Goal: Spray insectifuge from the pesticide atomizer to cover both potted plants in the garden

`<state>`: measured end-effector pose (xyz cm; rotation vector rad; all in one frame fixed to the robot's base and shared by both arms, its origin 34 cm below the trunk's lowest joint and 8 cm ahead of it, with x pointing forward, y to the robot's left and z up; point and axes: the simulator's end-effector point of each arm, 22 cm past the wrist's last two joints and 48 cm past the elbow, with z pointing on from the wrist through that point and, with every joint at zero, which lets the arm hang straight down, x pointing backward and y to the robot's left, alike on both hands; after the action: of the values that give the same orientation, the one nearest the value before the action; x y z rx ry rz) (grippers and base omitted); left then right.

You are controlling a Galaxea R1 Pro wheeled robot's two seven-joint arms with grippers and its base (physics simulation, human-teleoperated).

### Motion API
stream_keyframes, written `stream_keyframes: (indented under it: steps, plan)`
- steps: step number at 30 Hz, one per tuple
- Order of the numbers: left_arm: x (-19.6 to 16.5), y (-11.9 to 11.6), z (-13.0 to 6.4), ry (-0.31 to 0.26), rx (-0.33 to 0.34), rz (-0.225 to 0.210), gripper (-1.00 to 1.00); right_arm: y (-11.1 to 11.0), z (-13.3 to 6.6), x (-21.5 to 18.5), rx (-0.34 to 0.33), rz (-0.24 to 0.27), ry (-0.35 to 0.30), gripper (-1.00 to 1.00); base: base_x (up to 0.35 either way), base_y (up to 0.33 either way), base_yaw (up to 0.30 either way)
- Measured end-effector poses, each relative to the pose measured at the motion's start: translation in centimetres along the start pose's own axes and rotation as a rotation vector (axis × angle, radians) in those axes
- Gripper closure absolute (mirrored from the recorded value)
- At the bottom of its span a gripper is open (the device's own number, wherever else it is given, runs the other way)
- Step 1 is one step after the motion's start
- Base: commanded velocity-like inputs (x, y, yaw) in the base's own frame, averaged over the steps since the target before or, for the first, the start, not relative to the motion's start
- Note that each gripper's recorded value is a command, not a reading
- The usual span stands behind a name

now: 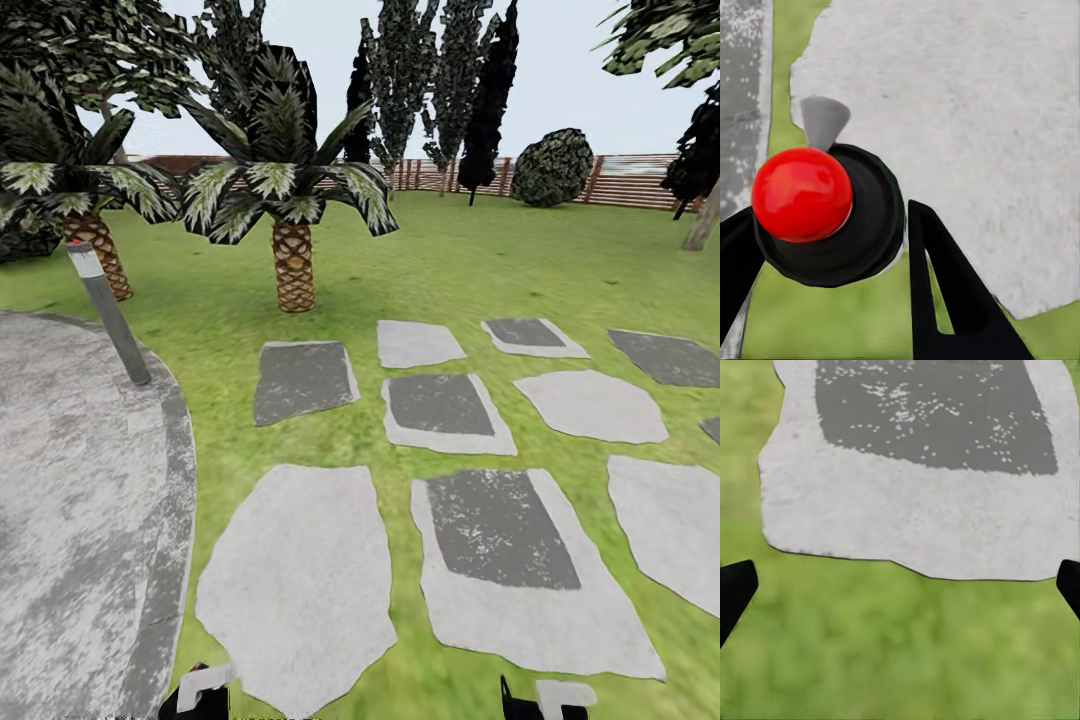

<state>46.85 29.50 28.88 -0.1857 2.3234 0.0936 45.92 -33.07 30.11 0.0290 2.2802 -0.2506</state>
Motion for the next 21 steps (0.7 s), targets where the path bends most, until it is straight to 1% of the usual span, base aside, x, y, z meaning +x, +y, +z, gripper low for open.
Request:
stream_keyframes:
  steps: [16,18,21]
  plan:
    - [0.03,0.02,-0.01,0.0,0.0,-0.001,1.0,0.0,-0.02,0.06,0.0,0.0,0.001,-1.0,0.0,0.002,0.271]
    - [0.05,0.01,-0.02,0.001,0.0,0.0,1.0,0.0,-0.02,0.07,0.0,0.0,0.002,-1.0,0.0,0.088,0.271]
    - [0.06,0.02,-0.02,0.001,-0.001,-0.001,1.0,0.01,-0.02,0.08,0.0,0.0,0.002,-1.0,0.0,0.205,0.271]
